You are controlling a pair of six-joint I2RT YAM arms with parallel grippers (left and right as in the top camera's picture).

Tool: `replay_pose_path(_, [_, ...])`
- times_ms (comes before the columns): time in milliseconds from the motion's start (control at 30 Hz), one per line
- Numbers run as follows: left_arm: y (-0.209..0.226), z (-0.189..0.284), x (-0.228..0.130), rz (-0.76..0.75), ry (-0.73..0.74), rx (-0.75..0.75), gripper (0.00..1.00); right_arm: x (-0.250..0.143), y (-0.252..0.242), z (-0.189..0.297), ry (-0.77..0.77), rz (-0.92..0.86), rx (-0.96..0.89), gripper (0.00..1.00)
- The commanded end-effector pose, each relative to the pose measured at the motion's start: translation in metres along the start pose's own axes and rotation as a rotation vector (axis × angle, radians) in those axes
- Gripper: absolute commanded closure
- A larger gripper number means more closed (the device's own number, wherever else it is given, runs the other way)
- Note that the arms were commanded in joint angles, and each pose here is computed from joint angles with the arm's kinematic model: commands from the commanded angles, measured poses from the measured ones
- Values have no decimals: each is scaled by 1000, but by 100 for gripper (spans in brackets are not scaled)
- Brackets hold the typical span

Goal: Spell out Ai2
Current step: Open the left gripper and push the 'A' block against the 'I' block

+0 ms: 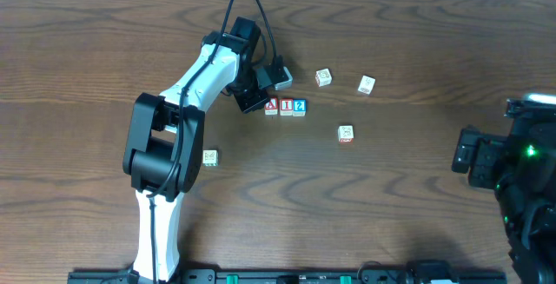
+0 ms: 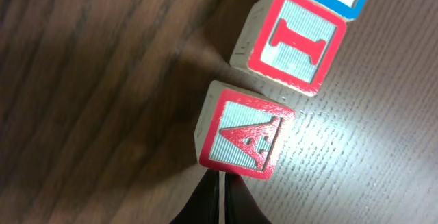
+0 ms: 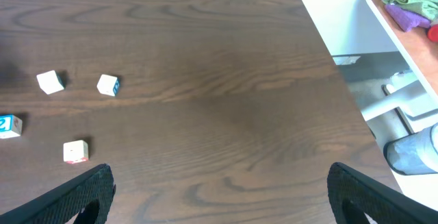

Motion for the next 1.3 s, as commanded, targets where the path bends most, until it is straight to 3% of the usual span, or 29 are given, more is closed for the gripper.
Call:
replay_pose_path(0, [1,12,9,-8,-44,13,93,-2,-2,-2,10,7,-13,1])
replay_pose_path(1267, [-4,10,12,-9,-41,8,91,-2,-2,-2,10,6,-12,1])
Point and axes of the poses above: each gripper's point midway between its finger pads, its own z axis back along the fingers, its own y axis along the line the jaws close on, x = y × z, the point moved 4 cm from there along z, back along the fingers, and after that the axes turned 3 degrees about z, right-handed, at the moved point
